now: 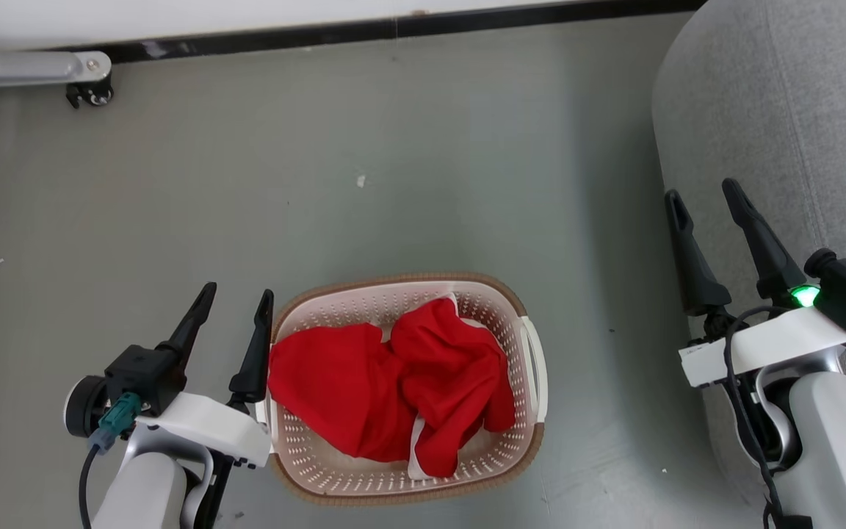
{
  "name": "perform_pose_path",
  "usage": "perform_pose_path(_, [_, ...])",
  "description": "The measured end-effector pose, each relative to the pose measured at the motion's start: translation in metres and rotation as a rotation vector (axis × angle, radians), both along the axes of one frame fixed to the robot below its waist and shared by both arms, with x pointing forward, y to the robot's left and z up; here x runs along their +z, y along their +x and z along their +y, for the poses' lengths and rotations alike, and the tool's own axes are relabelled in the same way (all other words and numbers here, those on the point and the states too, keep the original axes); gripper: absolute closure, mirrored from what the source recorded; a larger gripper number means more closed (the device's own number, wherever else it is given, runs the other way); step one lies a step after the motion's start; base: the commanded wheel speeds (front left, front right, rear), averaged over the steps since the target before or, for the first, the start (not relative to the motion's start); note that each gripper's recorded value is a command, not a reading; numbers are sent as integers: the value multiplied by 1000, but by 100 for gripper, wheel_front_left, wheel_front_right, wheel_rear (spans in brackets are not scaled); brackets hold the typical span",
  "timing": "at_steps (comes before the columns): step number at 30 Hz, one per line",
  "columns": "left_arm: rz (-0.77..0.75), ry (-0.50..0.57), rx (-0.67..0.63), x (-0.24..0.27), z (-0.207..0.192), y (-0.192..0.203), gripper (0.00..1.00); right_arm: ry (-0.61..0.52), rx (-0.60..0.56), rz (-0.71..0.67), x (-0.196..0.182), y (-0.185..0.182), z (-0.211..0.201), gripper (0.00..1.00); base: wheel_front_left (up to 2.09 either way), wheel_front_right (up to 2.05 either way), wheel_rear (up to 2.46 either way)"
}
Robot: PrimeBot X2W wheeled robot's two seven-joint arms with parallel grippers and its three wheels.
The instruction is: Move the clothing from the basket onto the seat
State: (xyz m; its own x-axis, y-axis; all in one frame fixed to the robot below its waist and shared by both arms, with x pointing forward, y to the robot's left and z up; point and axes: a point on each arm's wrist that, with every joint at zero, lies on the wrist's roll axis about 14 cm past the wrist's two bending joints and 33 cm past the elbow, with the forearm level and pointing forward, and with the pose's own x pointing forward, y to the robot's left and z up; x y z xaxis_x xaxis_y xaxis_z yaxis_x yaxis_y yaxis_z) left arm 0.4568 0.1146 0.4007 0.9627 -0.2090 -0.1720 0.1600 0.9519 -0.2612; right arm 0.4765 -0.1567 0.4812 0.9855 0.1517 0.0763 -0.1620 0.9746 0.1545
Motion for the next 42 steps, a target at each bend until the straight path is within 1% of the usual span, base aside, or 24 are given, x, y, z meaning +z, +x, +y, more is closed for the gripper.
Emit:
perform_pose_path(8, [67,23,-62,-31,-17,4,0,4,-4,39,-19,8,0,0,0,0,0])
perform_pose_path(15, [104,36,-125,-50,-34,9,0,4,-1,20,-20,22,1,0,0,0,0])
perform_pose_path(20, [164,53,-177,-75,-48,6,0,2,-9,46,-33,24,-2,0,0,0,0])
perform_pose_path(24, [199,73,-230,-91,-59,4,0,-1,-12,34,-33,33,-4,0,0,0,0])
perform_pose_path(29, [254,97,-277,-114,-67,1,0,-3,-17,54,-43,35,-6,0,0,0,0])
perform_pose_path(34, [285,111,-320,-129,-78,4,0,-4,-22,47,-45,43,-7,0,0,0,0])
perform_pose_path(39, [315,155,-401,-146,-91,1,0,-4,-17,70,-56,43,-5,0,0,0,0])
perform_pose_path(42, [336,175,-444,-156,-99,-4,0,-6,-15,58,-55,49,-5,0,0,0,0])
